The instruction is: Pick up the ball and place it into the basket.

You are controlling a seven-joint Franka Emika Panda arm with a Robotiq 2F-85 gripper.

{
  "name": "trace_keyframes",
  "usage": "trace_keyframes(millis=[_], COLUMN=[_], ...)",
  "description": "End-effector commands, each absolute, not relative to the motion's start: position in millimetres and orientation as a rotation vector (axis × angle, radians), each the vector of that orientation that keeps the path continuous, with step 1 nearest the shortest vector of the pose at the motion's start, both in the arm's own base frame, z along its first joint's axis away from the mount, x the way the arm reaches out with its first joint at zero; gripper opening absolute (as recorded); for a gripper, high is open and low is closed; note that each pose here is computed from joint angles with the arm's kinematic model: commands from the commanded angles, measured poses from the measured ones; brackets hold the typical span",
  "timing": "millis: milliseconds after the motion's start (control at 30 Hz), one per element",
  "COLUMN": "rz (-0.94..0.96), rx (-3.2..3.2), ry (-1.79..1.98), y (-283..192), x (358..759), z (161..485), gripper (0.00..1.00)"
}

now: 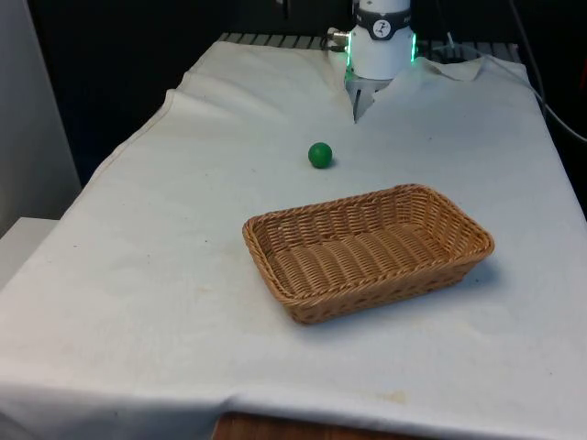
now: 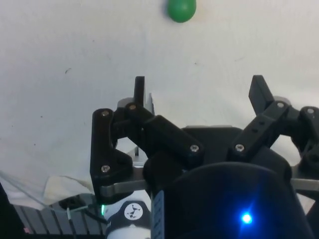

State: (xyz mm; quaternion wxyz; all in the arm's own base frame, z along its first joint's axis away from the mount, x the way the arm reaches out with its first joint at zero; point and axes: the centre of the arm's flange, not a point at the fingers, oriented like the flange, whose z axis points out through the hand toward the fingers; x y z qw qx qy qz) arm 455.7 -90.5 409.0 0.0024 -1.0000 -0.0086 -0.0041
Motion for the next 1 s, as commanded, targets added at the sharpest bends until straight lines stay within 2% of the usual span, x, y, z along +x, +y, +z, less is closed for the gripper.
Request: trace_keyframes(millis=[0, 967], rz=[-0.027, -0.079], rx=[-3.127, -3.139], ry=[-0.028, -0.035], y=[-92.0, -107.8], x=[455.4, 446.6], z=[405.4, 326.6], gripper=[1.00, 1.00])
